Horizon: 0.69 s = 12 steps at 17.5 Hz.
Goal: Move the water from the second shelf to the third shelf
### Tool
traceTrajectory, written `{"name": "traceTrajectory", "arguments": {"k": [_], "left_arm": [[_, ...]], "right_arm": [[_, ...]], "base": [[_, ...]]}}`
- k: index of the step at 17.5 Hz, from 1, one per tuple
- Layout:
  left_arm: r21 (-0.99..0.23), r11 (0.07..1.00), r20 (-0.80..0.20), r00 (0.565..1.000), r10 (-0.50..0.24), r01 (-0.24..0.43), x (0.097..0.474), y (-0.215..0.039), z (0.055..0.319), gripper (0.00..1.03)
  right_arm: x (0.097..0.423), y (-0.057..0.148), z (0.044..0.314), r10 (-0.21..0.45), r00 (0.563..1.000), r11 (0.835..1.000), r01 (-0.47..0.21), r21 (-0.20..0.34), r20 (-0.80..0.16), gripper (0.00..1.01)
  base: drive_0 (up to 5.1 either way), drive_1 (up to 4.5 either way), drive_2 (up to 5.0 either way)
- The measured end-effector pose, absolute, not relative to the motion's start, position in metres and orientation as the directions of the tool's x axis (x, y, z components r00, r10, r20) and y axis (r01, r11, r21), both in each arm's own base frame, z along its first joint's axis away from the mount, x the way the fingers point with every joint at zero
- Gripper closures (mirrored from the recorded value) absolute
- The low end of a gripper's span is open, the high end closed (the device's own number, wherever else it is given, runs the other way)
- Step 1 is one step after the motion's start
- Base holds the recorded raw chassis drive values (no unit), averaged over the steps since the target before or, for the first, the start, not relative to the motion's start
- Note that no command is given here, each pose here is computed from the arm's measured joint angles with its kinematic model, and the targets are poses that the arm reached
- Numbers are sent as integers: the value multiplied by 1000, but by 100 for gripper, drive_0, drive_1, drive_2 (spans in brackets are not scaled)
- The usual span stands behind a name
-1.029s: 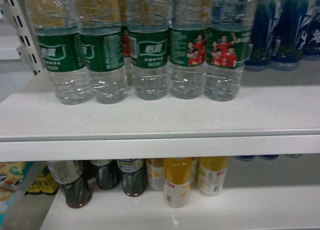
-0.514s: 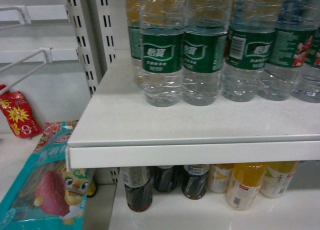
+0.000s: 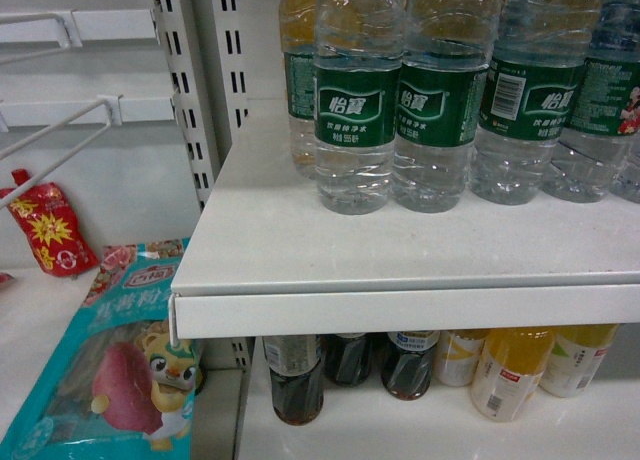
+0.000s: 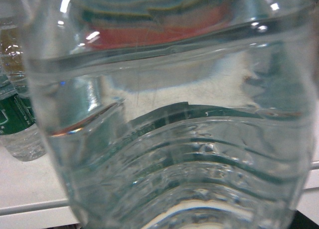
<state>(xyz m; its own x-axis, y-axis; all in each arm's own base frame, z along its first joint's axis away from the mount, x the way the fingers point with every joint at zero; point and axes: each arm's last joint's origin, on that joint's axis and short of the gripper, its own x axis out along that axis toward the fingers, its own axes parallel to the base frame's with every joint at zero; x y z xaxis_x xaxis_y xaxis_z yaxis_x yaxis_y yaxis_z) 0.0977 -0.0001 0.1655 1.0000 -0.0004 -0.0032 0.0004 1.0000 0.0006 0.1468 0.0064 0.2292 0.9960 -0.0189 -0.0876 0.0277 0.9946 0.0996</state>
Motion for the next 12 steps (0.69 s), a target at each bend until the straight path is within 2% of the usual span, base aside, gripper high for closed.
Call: {"name": "traceTrajectory", "arguments": {"k": [1, 2, 4, 6, 9, 12], "left_arm": [[1, 1000, -3, 1000, 0, 0, 98, 0, 166, 5], [1, 1000, -3, 1000, 0, 0, 98, 0, 166, 5], [1, 1000, -4, 1000, 0, 0, 98, 0, 166, 5], [1, 1000, -3, 1000, -1, 1, 98, 0, 166, 5], [1, 1000, -3, 1000, -1, 1, 98, 0, 166, 5], [1, 1000, -3, 1000, 0, 0, 98, 0, 166, 5]], "right_arm": [[147, 6, 230, -4, 997, 994, 13, 105, -82, 60], [147, 4, 230, 46, 996, 991, -36, 126, -75, 60], [147, 4, 233, 142, 988, 977, -129, 170, -64, 60], [154, 8, 240, 206, 976, 963, -190, 191, -66, 60], [175, 16, 249, 210, 972, 963, -187, 197, -103, 60], [199, 29, 237, 240, 950, 963, -207, 172, -200, 60]], "base": [[0, 0, 0], [0, 0, 0], [0, 0, 0], [0, 0, 0], [0, 0, 0], [0, 0, 0]]}}
